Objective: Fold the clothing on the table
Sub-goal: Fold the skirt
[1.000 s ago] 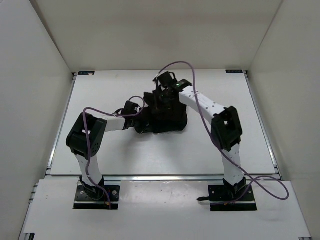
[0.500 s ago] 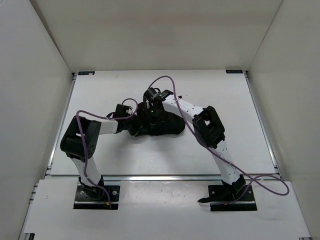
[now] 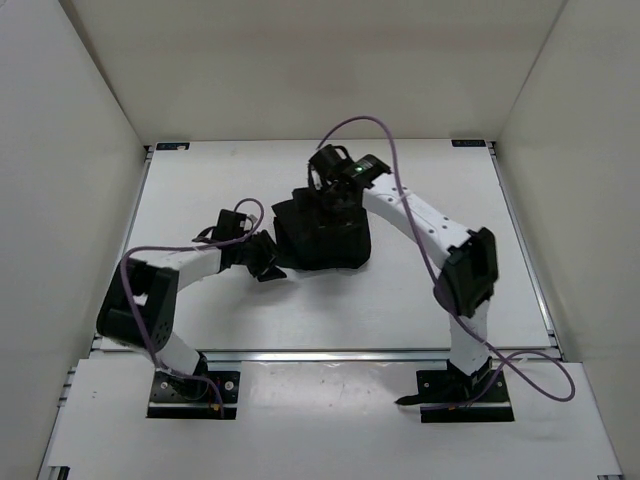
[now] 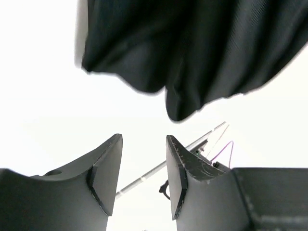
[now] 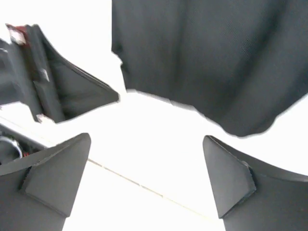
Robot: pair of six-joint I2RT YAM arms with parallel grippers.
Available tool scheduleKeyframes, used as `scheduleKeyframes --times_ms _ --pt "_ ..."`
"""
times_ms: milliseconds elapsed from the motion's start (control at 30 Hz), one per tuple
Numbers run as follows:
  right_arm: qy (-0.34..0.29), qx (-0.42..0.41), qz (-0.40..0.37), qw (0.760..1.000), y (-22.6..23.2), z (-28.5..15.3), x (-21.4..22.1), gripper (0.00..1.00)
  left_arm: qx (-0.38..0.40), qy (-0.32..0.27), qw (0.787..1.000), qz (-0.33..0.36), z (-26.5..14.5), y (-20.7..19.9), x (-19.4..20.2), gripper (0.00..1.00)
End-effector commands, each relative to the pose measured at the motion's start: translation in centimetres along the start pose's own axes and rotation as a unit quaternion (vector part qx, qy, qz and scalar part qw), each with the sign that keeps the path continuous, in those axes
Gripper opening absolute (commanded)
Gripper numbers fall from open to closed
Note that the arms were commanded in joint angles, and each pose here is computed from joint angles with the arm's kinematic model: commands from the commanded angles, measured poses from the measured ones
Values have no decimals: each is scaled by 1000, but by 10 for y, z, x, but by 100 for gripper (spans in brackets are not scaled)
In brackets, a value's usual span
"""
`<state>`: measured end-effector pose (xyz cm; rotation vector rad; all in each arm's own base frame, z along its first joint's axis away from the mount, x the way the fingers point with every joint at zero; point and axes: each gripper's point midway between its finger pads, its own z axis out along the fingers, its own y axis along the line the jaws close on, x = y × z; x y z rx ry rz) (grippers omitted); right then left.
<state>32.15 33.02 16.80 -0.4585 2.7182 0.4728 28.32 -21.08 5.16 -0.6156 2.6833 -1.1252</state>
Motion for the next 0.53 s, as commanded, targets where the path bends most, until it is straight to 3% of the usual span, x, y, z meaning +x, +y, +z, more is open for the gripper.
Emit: scheduleKeyframes --times_ms 0,300,433,500 --pt "-36 4 29 999 -19 -48 6 99 -3 -13 1000 9 -30 6 9 52" --pt "-55 -92 60 992 -42 -65 39 99 -42 -52 997 33 -68 24 9 53" --pt "-75 -80 49 993 -42 -70 35 100 -40 -60 997 37 -73 22 11 53" --pt "-88 -40 0 995 -38 -77 24 100 -47 -69 995 46 -79 22 6 53"
